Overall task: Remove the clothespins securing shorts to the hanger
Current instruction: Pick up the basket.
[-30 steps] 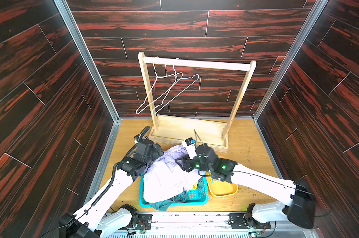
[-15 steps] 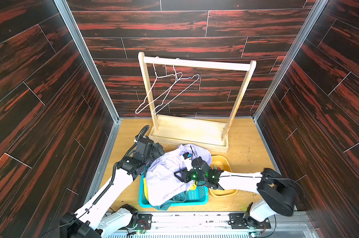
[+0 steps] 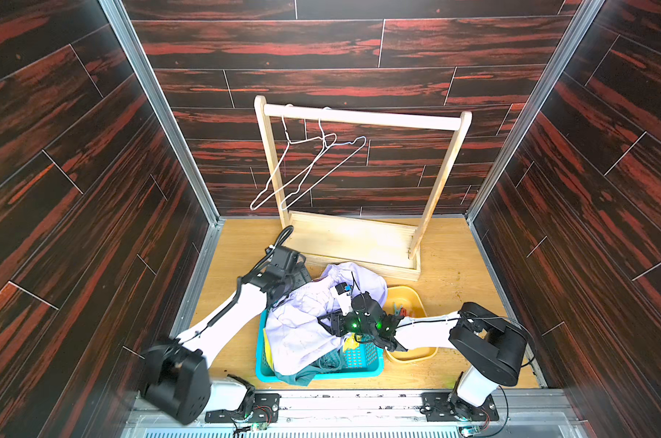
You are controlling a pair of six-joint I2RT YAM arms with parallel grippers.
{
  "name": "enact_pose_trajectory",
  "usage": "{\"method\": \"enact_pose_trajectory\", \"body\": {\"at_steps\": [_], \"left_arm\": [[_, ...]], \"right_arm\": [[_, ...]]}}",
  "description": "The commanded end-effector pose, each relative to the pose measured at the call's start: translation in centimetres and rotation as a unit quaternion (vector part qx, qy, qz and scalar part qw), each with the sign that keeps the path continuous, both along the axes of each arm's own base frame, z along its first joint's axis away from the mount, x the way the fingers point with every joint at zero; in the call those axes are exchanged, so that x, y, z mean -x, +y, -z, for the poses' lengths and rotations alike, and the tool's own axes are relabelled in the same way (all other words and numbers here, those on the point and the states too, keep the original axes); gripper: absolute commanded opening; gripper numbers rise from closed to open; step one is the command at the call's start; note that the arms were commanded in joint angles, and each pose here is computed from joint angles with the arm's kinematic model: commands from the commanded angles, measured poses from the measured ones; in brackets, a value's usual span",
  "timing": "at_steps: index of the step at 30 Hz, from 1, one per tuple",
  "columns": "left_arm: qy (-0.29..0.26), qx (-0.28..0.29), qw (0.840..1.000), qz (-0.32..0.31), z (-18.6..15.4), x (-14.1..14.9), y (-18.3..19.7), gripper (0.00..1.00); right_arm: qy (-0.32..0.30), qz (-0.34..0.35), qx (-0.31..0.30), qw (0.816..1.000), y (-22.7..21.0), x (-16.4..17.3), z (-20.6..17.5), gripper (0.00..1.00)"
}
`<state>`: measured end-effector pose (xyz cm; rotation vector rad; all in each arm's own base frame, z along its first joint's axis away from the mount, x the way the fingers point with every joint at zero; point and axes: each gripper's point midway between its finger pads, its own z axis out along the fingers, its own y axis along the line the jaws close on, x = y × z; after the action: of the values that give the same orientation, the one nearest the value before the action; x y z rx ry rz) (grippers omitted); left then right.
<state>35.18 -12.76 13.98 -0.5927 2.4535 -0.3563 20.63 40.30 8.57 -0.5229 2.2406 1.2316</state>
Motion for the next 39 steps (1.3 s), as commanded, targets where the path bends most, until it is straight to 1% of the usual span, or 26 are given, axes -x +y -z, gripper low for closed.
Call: {"method": "enact_pose_trajectory", "body": {"at_steps": [1, 5, 7, 9, 10, 11, 13, 18, 19, 22, 24, 28, 32, 33, 36, 37, 39], "left_arm": [[-0.013, 0.011, 1.000, -0.004, -0.7, -2.5, -0.7, 0.91], [0.050, 0.022, 0.998, 0.033, 2.3, -3.3, -2.8, 0.84], [0.061, 0.040, 0.997, 0.038, 3.4, -3.6, -3.7, 0.76], [0.060, 0.055, 0.996, 0.035, 3.9, -3.8, -4.1, 0.65], [0.057, 0.056, 0.996, 0.032, 3.7, -3.9, -4.1, 0.58], [0.051, 0.055, 0.997, 0.030, 3.4, -4.0, -4.0, 0.49], [0.032, 0.054, 0.998, 0.024, 2.3, -4.3, -3.6, 0.34], [-0.038, 0.060, 0.997, 0.018, -2.1, -4.9, -3.0, 0.02], [-0.056, 0.060, 0.996, 0.018, -3.3, -5.0, -2.8, 0.00], [-0.109, 0.066, 0.992, 0.026, -6.7, -5.1, -2.7, 0.00], [-0.130, 0.065, 0.989, 0.027, -8.4, -4.8, -2.4, 0.00], [-0.164, 0.060, 0.984, 0.044, -11.1, -3.8, -2.0, 0.00], [-0.204, 0.068, 0.974, 0.068, -12.5, -2.6, -2.1, 0.00], [-0.215, 0.070, 0.971, 0.075, -12.9, -2.4, -2.2, 0.00], [-0.276, 0.076, 0.953, 0.105, -15.2, -1.2, -2.7, 0.00], [-0.297, 0.074, 0.945, 0.115, -16.1, -0.7, -2.8, 0.00], [-0.336, 0.060, 0.931, 0.133, -17.8, 0.3, -2.8, 0.00]], "right_arm": [[0.064, -0.023, 0.068, 0.995, -1.6, 2.4, 5.4, 0.42], [0.067, -0.021, 0.065, 0.995, -1.9, 2.1, 5.2, 0.42], [0.069, -0.019, 0.065, 0.995, -2.1, 2.0, 5.3, 0.42], [0.074, -0.017, 0.062, 0.995, -2.3, 1.8, 5.4, 0.42], [0.076, -0.017, 0.061, 0.995, -2.4, 1.7, 5.4, 0.42], [0.078, -0.016, 0.060, 0.995, -2.5, 1.6, 5.4, 0.42], [0.081, -0.016, 0.059, 0.995, -2.6, 1.6, 5.6, 0.41], [0.084, -0.022, 0.057, 0.995, -2.2, 1.5, 5.7, 0.41], [0.084, -0.021, 0.057, 0.995, -2.2, 1.4, 5.7, 0.41], [0.081, -0.020, 0.056, 0.995, -2.1, 1.3, 5.5, 0.40], [0.079, -0.020, 0.056, 0.995, -2.1, 1.3, 5.4, 0.40], [0.074, -0.019, 0.053, 0.996, -2.1, 1.2, 5.2, 0.40], [0.061, -0.024, 0.039, 0.997, -1.9, 1.2, 4.4, 0.40], [0.056, -0.026, 0.033, 0.998, -1.8, 1.2, 4.0, 0.40], [0.025, -0.044, 0.003, 0.999, -1.3, 1.6, 1.9, 0.44], [0.010, -0.049, -0.004, 0.999, -1.1, 1.8, 1.0, 0.48], [-0.024, -0.054, -0.015, 0.998, -1.0, 2.0, -0.9, 0.59]]}}
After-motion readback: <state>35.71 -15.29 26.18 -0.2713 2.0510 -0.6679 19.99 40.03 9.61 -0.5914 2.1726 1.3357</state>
